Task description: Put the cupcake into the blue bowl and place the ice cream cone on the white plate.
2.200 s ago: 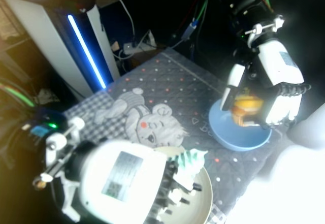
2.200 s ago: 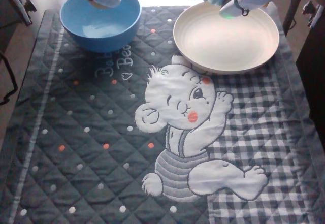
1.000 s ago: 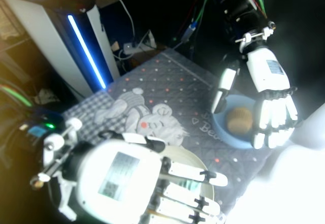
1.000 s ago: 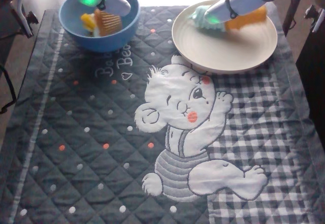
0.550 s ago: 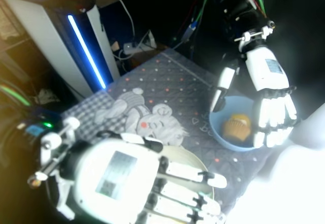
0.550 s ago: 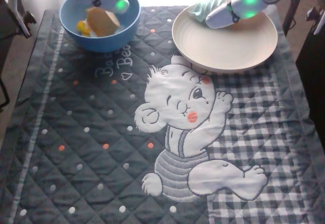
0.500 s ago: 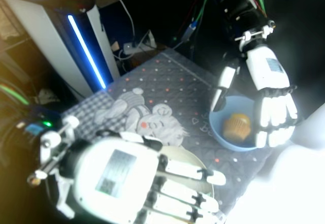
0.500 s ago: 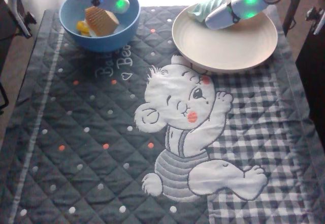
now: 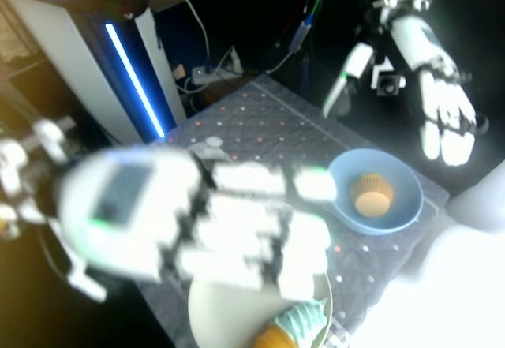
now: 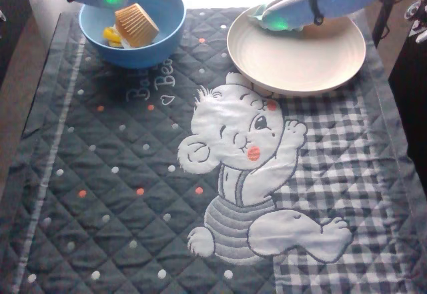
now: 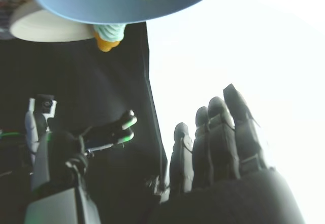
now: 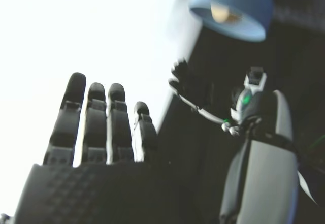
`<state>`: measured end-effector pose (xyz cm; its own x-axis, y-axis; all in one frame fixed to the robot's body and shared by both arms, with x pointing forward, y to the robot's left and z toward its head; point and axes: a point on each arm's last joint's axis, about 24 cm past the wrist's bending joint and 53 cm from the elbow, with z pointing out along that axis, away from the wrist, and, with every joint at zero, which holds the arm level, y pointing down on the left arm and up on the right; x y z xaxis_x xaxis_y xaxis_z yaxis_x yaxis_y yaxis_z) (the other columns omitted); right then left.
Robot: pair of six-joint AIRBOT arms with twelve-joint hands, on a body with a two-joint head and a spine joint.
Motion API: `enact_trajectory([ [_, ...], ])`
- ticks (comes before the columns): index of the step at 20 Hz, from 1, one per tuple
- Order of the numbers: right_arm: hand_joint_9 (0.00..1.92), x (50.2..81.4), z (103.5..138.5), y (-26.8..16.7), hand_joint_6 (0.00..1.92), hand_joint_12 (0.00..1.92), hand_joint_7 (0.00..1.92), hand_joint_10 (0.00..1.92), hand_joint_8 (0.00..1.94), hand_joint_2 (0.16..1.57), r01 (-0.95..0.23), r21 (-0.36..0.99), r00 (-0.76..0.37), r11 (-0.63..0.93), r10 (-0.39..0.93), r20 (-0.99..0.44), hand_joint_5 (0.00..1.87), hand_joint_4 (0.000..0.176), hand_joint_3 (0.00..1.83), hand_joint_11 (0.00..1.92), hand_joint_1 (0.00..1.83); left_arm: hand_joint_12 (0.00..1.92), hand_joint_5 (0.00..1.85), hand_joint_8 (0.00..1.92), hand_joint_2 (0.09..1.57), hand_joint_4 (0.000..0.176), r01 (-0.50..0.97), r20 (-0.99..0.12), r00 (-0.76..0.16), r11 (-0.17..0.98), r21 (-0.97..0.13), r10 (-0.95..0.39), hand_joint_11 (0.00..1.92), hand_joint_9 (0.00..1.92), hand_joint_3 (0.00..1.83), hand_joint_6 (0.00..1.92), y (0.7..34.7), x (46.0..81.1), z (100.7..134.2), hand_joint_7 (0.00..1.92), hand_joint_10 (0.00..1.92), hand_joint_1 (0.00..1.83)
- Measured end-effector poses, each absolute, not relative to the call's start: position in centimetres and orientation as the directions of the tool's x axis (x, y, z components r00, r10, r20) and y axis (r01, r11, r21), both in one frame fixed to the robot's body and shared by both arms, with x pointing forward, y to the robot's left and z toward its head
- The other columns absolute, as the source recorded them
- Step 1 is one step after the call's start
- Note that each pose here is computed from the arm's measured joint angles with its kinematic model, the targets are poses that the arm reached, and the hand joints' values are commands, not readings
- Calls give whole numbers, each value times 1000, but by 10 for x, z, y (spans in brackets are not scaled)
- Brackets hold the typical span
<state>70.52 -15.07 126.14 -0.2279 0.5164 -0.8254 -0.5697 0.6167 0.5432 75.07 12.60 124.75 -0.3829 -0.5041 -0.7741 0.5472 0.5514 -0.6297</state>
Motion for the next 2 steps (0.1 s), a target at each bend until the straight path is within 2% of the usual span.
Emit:
enact_trajectory([
  [1,174,698,1269,-151,0,700,150,3,1,784,-586,540,-217,604,526,-823,0,146,3,0,495,495,232,5,806,107,571,-780,-376,538,-620,-499,31,204,0,1,126,743,1251,178,2,727],
  [2,180,689,1275,-152,0,756,148,3,0,798,-606,535,-205,589,534,-820,0,134,3,0,474,516,226,3,795,114,585,-780,-378,524,-619,-499,36,214,0,0,126,734,1253,180,2,713],
])
